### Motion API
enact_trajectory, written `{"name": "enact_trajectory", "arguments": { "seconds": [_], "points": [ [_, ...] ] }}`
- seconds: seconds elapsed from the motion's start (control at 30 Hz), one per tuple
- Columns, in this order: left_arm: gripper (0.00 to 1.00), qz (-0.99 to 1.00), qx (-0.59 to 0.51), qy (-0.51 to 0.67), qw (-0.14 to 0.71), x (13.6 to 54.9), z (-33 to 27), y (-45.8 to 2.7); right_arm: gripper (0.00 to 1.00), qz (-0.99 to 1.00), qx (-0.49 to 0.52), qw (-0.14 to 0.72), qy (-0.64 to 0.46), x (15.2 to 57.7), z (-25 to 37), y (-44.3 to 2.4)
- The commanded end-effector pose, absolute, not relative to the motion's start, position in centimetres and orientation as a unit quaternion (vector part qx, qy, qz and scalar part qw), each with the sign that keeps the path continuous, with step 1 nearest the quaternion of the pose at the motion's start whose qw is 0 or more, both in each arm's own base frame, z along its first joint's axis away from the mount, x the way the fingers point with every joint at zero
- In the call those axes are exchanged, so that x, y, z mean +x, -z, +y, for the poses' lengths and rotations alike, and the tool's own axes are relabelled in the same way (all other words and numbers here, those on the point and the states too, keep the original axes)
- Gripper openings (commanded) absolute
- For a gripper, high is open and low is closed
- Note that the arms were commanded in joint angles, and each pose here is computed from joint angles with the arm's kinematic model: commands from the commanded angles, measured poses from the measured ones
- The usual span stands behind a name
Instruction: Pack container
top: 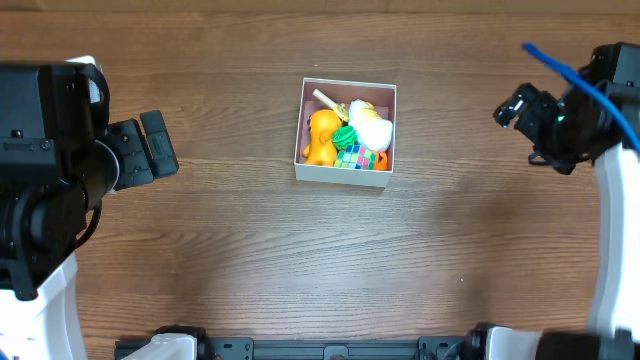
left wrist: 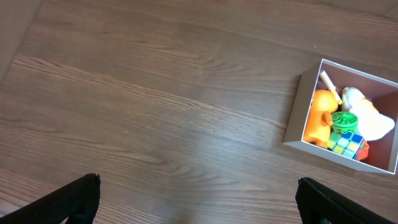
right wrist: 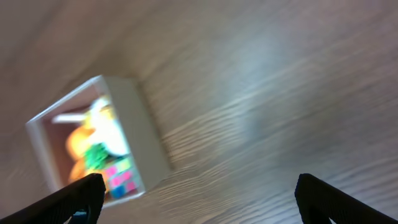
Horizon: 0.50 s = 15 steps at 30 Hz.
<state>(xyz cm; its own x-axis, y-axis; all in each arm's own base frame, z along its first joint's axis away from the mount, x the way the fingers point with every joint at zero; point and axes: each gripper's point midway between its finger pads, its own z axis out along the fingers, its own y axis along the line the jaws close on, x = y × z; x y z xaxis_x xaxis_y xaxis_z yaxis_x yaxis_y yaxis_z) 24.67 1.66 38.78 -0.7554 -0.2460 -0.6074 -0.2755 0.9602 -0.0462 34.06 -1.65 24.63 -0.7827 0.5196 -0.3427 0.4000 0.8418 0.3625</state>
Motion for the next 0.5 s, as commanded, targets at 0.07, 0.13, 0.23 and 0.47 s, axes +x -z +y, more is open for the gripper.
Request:
{"name": "enact_trajectory", "arguments": {
  "seconds": [0.07, 0.13, 0.23, 0.47],
  "points": [
    [1.00, 0.937, -0.142, -0.030, 0.318, 24.8, 2.0, -38.6, 1.00, 0.929, 0.154, 0.289, -0.170, 31.4, 4.1, -30.0],
    [1.00, 0.937, -0.143, -0.030, 0.318, 24.8, 2.0, -38.6, 1.00, 0.924, 0.135, 0.311, -0.175, 30.2, 4.8, -31.5],
    [1.00, 0.937, -0.143, -0.030, 0.318, 24.8, 2.0, -38.6, 1.00, 0.914, 0.141, 0.349, -0.150, 29.0, 3.7, -33.1],
    [1.00, 0.937, -0.143, -0.030, 0.318, 24.8, 2.0, -38.6, 1.00, 0.886, 0.149, 0.420, -0.125, 25.9, 2.2, -36.6]
  ]
}}
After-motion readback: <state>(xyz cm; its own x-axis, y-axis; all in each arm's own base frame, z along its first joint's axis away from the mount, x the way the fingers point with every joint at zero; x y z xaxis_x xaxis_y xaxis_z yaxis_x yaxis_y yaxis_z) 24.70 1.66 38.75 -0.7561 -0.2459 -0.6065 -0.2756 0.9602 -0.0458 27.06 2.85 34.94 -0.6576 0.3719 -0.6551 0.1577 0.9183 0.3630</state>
